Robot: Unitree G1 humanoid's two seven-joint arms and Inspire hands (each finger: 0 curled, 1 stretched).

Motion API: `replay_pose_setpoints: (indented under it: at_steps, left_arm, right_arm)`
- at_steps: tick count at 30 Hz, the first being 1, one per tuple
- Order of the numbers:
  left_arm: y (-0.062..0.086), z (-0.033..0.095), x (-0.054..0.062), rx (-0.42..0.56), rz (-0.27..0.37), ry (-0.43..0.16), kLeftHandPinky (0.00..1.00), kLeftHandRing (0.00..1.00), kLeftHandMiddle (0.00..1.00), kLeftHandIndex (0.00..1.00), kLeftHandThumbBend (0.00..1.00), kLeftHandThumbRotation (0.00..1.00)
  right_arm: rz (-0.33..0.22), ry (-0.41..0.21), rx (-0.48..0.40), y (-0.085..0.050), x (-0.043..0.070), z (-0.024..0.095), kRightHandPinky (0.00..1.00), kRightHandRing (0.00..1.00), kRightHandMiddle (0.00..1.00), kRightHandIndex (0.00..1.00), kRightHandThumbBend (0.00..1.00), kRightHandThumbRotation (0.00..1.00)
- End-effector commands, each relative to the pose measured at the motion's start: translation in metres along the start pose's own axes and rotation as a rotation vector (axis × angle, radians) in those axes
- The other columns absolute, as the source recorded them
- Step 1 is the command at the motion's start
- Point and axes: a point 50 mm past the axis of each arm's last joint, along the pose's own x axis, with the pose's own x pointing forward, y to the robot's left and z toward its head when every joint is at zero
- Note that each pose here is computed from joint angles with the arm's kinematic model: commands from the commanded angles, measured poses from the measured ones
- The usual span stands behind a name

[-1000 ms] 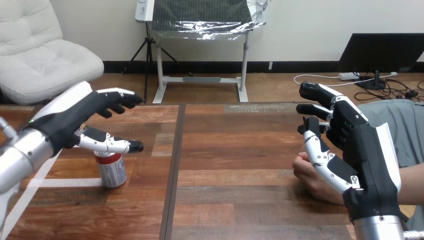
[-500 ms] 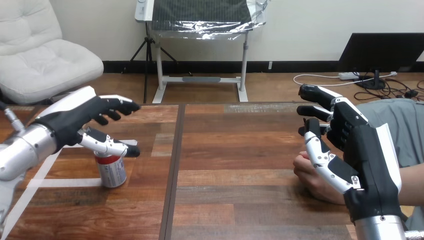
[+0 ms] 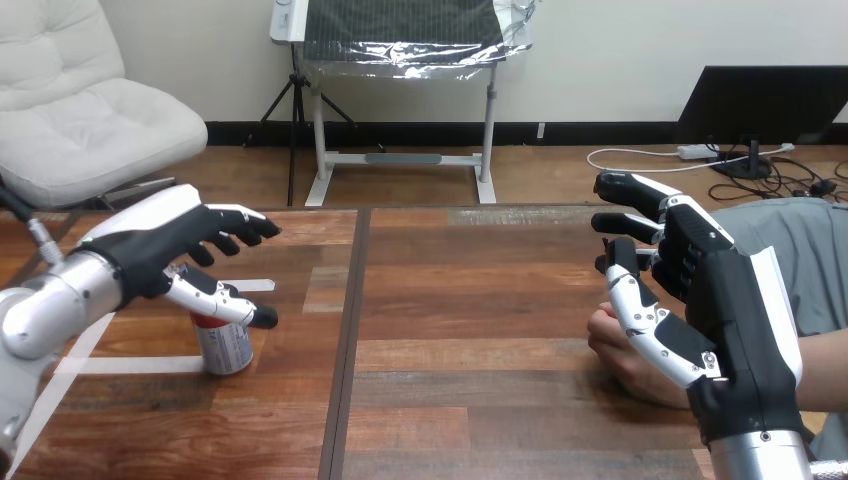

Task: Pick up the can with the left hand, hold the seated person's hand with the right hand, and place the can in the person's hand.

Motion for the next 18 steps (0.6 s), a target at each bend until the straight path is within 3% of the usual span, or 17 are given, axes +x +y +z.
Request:
replay_pose_setpoints:
  at_steps: [1, 18]
  left_arm:
    - [0.0299, 0.0123, 0.0044, 0.072, 0.087, -0.031, 0.72, 0.8, 0.83, 0.82, 0.88, 0.3]
    - [0.0286, 0.011, 0.0081, 0.151, 0.094, 0.012, 0.72, 0.81, 0.84, 0.83, 0.86, 0.29]
  right_arm:
    - [-0.001, -0.094, -0.008, -0.003, 0.0138, 0.0144, 0.59, 0.74, 0.81, 0.75, 0.16, 0.0]
    - [0.003, -0.097, -0.02, -0.0035, 0.0142, 0.0147, 0.59, 0.74, 0.81, 0.75, 0.17, 0.0]
